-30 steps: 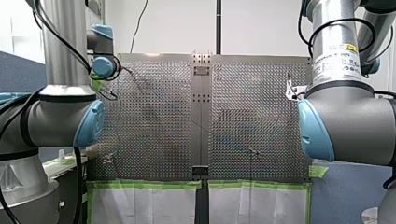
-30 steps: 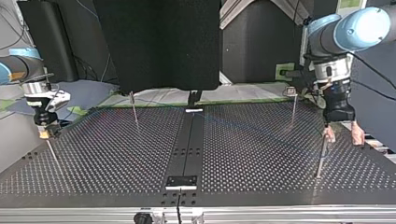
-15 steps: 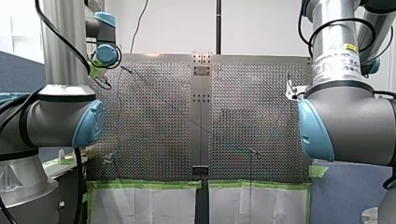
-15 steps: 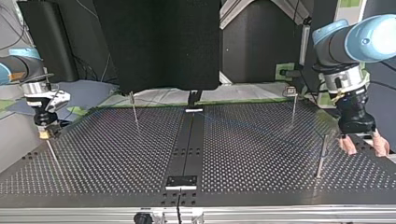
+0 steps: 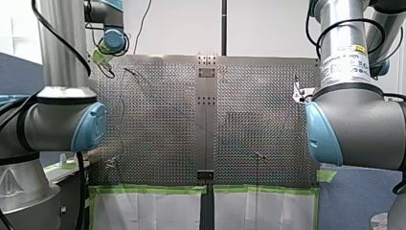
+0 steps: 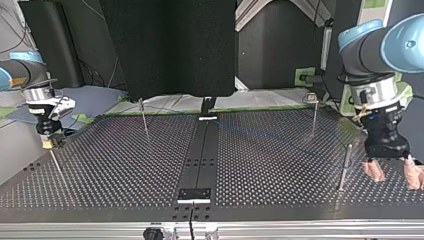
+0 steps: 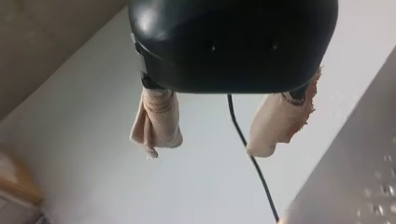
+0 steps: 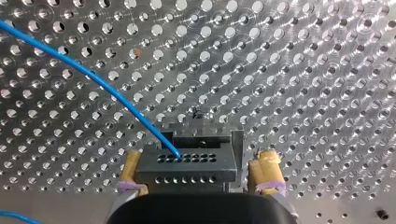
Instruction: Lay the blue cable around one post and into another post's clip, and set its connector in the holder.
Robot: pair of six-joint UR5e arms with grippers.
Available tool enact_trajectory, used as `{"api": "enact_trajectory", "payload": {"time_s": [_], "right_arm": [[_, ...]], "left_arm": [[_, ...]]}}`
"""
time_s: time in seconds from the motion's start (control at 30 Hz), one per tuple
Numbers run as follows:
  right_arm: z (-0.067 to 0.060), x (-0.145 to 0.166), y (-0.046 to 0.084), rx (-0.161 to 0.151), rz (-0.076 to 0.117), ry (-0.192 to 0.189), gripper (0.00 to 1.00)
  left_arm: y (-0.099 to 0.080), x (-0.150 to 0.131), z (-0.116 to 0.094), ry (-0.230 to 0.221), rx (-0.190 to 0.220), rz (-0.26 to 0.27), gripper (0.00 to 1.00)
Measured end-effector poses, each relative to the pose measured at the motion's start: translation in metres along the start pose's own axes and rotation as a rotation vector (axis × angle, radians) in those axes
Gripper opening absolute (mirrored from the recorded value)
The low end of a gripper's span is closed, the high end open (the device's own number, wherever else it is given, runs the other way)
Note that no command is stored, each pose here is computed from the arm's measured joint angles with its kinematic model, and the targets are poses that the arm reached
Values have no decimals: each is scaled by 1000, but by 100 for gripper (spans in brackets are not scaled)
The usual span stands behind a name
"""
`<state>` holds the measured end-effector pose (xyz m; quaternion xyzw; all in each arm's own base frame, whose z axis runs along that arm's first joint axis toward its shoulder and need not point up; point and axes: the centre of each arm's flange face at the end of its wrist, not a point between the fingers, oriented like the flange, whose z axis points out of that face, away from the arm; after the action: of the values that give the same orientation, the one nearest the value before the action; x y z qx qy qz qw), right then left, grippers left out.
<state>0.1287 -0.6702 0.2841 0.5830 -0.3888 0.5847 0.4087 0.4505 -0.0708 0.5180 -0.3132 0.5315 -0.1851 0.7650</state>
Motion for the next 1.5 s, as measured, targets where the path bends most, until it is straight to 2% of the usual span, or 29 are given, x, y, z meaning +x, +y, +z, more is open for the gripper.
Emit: {"api": "enact_trajectory", "payload": {"time_s": [0.17,0.47,0.63,0.7,0.93,1.03,1.33,1.5], "right_arm": [[0,0,0,0,0,0,100],[0,0,0,0,0,0,100],[0,0,0,0,0,0,100],[0,0,0,0,0,0,100],[0,0,0,0,0,0,100],[0,0,0,0,0,0,100],[0,0,0,0,0,0,100],[0,0,0,0,0,0,100]], "left_arm": [[-22,-10,0,10,12,49,99],[-51,-34,-2,-6,-11,135,99],[-64,-39,-7,16,-17,194,99],[-62,-36,-10,35,-31,219,99],[-33,-1,-20,150,-137,341,99],[-27,6,-23,190,-166,390,99],[-20,12,-35,285,-203,515,99],[-19,14,-41,337,-208,573,99]]}}
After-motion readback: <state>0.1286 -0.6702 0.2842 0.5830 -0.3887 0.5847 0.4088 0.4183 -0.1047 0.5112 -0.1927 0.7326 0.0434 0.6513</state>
